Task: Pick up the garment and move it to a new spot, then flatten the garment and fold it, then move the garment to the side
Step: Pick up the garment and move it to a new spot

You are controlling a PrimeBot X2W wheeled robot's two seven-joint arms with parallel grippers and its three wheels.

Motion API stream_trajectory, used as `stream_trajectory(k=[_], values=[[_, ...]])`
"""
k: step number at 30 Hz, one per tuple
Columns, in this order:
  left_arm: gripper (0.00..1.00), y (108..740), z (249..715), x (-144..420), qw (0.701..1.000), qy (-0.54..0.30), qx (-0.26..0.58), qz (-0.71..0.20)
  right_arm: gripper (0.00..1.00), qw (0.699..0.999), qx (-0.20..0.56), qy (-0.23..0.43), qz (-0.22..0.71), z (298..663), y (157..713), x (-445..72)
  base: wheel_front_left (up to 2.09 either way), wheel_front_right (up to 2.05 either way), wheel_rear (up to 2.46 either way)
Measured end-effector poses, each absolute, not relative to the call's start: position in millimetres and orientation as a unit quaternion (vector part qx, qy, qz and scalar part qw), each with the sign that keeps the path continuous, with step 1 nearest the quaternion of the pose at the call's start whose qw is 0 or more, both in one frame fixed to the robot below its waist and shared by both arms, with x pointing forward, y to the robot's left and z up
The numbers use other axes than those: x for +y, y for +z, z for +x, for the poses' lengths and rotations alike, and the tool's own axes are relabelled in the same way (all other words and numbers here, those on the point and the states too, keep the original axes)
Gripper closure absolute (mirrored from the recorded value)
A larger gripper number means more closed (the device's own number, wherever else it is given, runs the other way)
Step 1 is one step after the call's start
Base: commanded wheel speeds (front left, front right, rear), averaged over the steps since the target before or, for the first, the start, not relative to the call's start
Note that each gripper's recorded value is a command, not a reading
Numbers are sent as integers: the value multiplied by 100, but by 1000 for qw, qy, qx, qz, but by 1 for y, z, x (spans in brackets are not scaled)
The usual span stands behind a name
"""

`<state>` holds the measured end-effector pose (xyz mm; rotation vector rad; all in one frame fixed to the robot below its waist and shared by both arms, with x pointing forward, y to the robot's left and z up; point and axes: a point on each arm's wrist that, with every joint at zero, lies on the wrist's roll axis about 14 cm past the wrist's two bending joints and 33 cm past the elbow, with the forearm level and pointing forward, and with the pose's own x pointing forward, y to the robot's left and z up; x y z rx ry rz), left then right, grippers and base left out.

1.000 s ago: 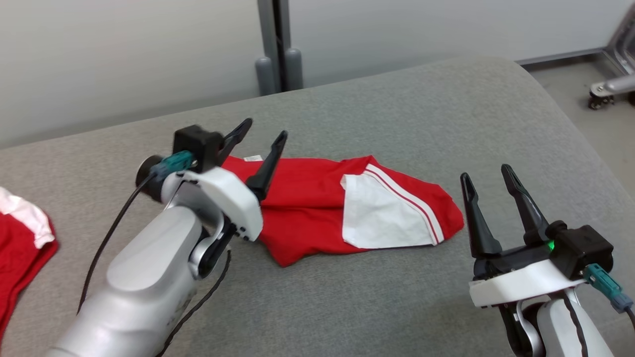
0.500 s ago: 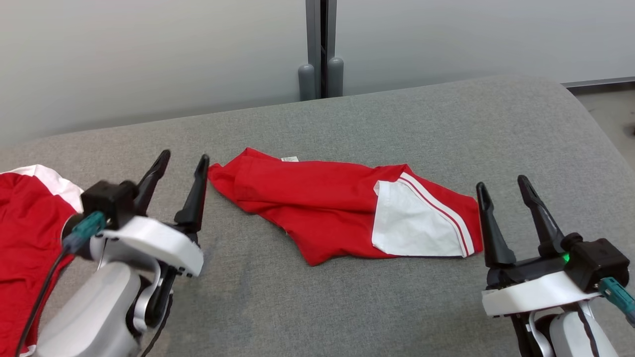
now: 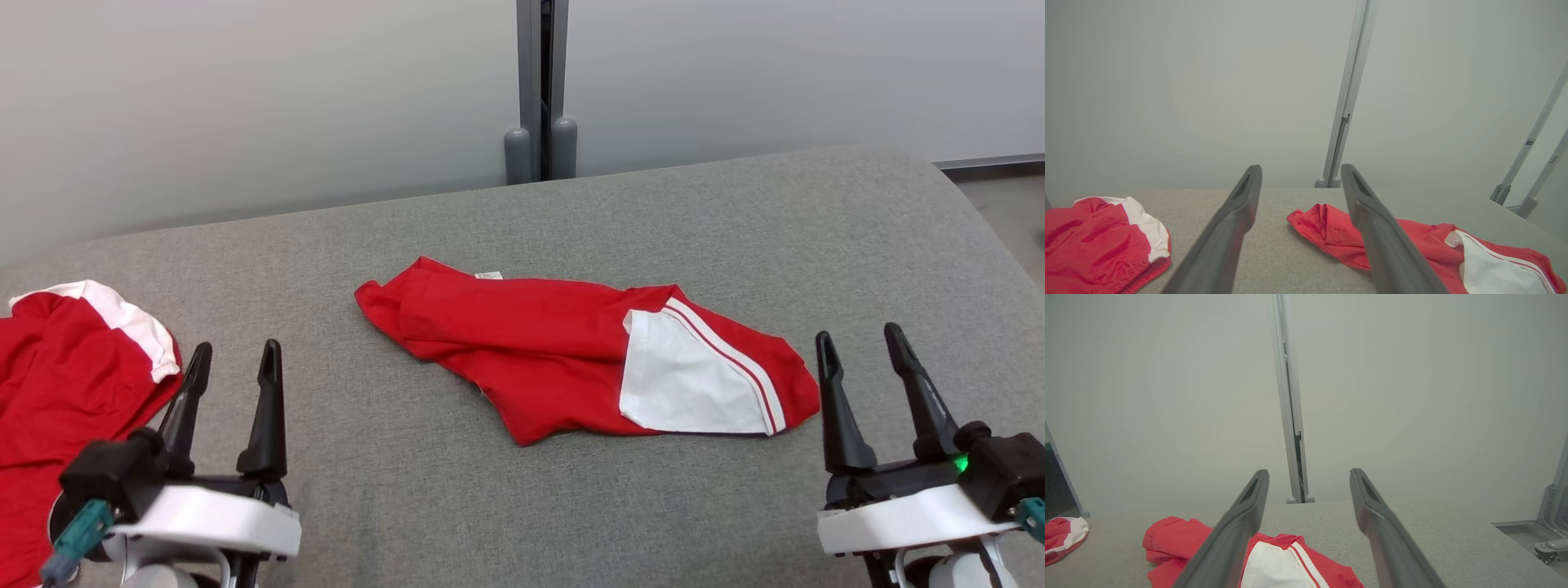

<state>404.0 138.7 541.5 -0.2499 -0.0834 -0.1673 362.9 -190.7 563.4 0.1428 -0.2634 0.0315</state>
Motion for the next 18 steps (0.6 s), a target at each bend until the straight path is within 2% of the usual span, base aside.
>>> stream_trajectory(k=[7,18], values=[[0,527,382,148,990,-61,-41,-122,0,988,-135,21,73,359,566,-187,0,0,0],[0,517,373,154,991,-44,-46,-117,0,989,-127,24,68,356,560,-184,0,0,0]])
